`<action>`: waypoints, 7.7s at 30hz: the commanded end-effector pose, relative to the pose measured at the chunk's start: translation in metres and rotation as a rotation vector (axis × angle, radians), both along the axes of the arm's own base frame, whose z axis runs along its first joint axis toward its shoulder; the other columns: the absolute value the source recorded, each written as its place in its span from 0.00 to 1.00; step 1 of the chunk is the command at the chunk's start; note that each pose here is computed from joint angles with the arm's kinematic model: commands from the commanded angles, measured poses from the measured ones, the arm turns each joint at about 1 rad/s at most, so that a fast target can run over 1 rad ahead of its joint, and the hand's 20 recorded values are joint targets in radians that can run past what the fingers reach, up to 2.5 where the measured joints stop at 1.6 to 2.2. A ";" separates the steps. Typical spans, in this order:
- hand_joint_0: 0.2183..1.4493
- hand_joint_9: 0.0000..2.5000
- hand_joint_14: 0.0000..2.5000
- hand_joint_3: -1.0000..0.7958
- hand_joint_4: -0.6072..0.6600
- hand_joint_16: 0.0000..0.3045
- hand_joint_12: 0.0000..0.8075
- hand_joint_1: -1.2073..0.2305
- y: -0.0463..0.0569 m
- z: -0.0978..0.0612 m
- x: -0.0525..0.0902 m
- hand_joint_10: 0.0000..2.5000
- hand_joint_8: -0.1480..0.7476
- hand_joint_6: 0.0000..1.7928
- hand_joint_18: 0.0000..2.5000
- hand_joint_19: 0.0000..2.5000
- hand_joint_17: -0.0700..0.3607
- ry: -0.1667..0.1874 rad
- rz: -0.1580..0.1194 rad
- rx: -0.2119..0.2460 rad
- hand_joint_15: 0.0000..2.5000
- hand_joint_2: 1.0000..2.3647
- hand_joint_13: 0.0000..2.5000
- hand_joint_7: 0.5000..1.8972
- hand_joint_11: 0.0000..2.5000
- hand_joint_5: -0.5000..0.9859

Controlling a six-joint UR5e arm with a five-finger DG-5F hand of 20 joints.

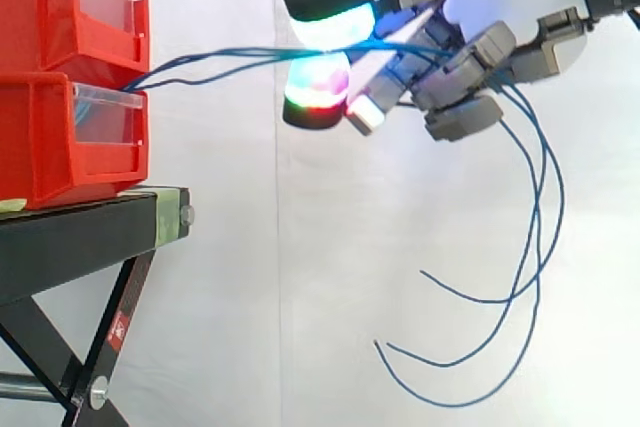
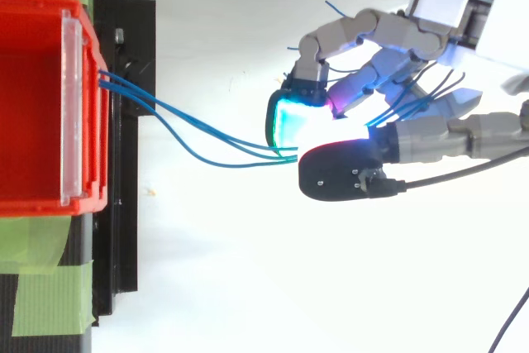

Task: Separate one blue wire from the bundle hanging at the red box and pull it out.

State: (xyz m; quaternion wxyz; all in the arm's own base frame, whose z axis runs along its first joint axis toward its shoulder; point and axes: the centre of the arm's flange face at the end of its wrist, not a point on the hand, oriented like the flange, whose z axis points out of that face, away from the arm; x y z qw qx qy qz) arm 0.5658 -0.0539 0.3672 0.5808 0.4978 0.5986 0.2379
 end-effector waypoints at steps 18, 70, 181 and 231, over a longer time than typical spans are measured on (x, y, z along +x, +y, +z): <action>0.35 0.36 0.79 0.46 0.68 0.14 0.43 0.39 0.006 0.017 0.009 0.01 0.59 0.42 0.41 0.66 0.38 -0.100 -0.008 -0.084 0.53 0.02 0.41 0.41 0.43 0.21; 0.26 0.36 0.79 0.30 0.70 0.16 0.46 0.35 0.013 -0.008 0.004 0.01 0.61 0.40 0.41 0.65 0.42 -0.166 -0.024 0.123 0.51 0.00 0.40 0.46 0.43 0.21; 0.36 0.33 0.67 0.50 0.69 0.16 0.44 0.26 0.014 -0.008 0.005 0.01 0.56 0.45 0.37 0.60 0.42 -0.168 -0.022 0.123 0.57 0.02 0.40 0.42 0.42 0.18; 0.28 0.34 0.76 0.34 0.62 0.17 0.44 0.24 0.014 -0.008 0.005 0.01 0.49 0.43 0.38 0.60 0.43 -0.169 -0.021 0.125 0.52 0.01 0.38 0.45 0.54 0.18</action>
